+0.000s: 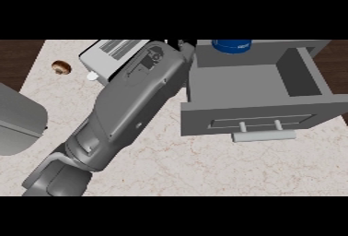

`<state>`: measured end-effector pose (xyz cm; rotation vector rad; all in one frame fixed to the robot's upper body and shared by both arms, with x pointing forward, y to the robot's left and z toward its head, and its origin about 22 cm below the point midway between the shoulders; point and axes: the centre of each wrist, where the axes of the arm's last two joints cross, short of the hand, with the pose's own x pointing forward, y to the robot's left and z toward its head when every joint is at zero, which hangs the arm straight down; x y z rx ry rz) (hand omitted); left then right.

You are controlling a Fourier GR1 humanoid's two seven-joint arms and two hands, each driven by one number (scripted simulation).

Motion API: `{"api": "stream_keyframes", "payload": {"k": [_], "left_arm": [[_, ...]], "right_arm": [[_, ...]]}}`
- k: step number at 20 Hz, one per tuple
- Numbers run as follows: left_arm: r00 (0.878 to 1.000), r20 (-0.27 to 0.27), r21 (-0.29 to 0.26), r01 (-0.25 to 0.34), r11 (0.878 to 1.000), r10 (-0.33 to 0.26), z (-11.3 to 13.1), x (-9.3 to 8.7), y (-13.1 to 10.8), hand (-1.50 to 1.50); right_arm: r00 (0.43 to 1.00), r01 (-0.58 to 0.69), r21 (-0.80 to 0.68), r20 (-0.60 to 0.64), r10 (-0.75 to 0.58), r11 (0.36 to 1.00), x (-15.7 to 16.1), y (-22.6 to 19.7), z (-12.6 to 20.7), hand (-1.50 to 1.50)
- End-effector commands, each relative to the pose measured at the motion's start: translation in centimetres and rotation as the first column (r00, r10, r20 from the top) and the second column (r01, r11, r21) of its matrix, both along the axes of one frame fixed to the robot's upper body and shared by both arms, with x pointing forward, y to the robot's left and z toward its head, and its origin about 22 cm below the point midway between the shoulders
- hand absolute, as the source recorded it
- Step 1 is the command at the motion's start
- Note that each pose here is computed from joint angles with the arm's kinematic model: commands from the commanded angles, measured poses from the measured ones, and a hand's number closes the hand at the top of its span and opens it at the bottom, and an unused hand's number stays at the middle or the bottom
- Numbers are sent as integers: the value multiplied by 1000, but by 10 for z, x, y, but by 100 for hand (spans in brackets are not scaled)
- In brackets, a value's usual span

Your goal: Pick up the can, place it into the drawer and close the drawer

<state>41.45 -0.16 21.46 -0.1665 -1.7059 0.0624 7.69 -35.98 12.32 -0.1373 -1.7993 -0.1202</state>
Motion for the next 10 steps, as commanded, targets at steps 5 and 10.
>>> {"api": "stream_keyframes", "payload": {"k": [5, 10], "left_arm": [[999, -10, 62, -52, 997, 53, -14, 3, -11, 150], [997, -72, 46, -14, 999, 17, -11, 10, -10, 150]], "right_arm": [[1000, -30, 7, 0, 30, 1000, 7, 4, -1, -150], [1000, -20, 9, 12, 20, 1000, 0, -2, 5, -150]]}}
